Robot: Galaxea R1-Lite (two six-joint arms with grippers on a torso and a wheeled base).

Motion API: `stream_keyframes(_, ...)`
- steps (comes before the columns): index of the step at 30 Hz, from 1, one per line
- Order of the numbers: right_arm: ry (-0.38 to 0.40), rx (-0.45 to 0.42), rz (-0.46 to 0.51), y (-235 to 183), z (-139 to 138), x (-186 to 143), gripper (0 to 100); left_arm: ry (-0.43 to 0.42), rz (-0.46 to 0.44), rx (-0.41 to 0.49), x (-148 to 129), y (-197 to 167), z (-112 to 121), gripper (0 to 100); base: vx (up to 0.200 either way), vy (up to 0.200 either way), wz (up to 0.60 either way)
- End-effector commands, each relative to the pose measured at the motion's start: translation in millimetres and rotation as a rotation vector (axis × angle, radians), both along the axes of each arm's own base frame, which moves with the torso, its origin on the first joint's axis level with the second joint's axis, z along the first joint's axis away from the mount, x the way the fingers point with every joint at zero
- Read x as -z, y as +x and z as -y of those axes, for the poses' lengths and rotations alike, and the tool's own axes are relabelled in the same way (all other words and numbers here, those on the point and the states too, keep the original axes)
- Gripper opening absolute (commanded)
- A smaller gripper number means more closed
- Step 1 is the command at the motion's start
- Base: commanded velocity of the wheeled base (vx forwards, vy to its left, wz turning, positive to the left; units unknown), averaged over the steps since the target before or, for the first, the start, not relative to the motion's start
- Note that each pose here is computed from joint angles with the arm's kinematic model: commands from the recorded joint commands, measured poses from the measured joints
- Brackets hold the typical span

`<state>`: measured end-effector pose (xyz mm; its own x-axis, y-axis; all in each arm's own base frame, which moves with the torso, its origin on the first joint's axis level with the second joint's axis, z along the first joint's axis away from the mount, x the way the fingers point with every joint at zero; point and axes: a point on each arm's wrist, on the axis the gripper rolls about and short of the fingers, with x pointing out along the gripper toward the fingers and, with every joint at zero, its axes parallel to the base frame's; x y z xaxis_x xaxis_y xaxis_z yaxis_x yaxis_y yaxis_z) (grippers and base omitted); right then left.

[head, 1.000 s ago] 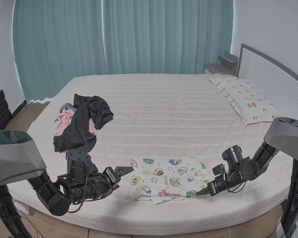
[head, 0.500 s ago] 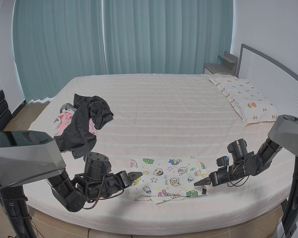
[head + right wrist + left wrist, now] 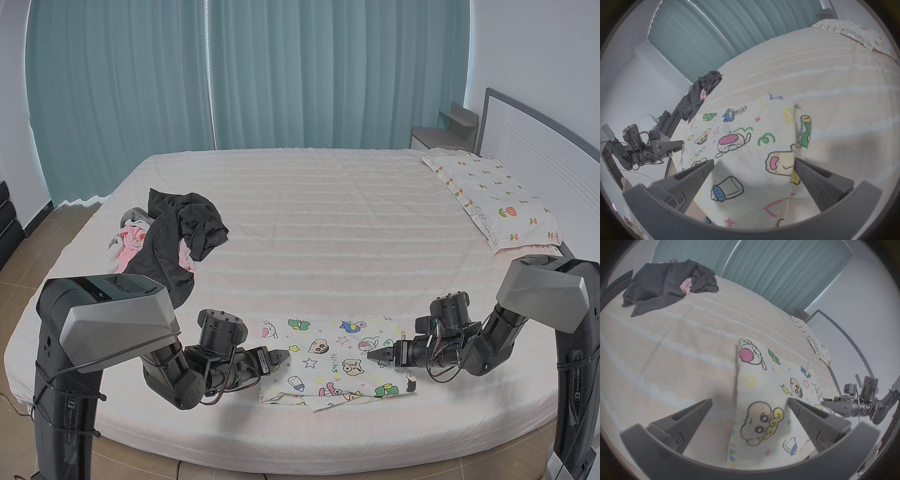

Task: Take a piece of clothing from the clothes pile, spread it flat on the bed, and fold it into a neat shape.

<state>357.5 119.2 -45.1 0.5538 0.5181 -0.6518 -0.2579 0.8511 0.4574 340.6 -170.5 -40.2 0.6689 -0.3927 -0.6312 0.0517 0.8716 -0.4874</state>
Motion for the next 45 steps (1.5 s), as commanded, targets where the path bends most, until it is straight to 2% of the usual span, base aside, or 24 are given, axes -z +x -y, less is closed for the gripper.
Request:
stream_keyframes(1, -0.009, -0.022, -0.029, -4.8, -9.3, 11.3, 100, -0.012, 0.015, 0.015, 7.7, 11.0, 12.0, 100, 0.000, 0.000, 0.00)
stream_keyframes(14, -0.007, -0.038, -0.012, -0.9, -19.8, 9.8, 100, -0.029, 0.038, 0.069, 8.3, 9.9, 36.8, 100, 0.000, 0.000, 0.00)
stream_keyframes(15, -0.006, -0.038, -0.010, 0.0, -20.1, 9.8, 100, -0.030, 0.040, 0.069, 8.1, 10.2, 37.0, 0, 0.000, 0.000, 0.00)
stream_keyframes(17, -0.009, -0.038, -0.012, 0.1, -20.1, 10.4, 100, -0.029, 0.038, 0.071, 8.2, 9.8, 37.4, 0, 0.000, 0.000, 0.00)
stream_keyframes(18, -0.008, -0.038, -0.009, 1.0, -20.4, 9.8, 0, -0.030, 0.038, 0.072, 8.2, 9.8, 37.5, 0, 0.000, 0.000, 0.00)
stream_keyframes(29, 0.017, -0.039, -0.014, -2.1, -23.9, 4.6, 0, -0.016, 0.031, 0.063, 8.8, 4.7, 36.2, 0, 0.000, 0.000, 0.00)
stream_keyframes(36, 0.092, 0.003, -0.028, -1.5, -23.4, -12.8, 0, -0.068, 0.035, 0.039, -8.0, -2.5, 35.4, 0, 0.000, 0.000, 0.00)
stream_keyframes(40, 0.095, 0.000, -0.027, -3.8, -22.6, -13.1, 0, -0.083, 0.052, 0.042, -12.2, -6.8, 36.3, 0, 0.000, 0.000, 0.00)
stream_keyframes(45, 0.105, -0.003, -0.016, -6.1, -21.8, -20.0, 0, -0.092, 0.068, 0.050, -15.9, -11.5, 37.0, 0, -0.200, 0.000, 0.00)
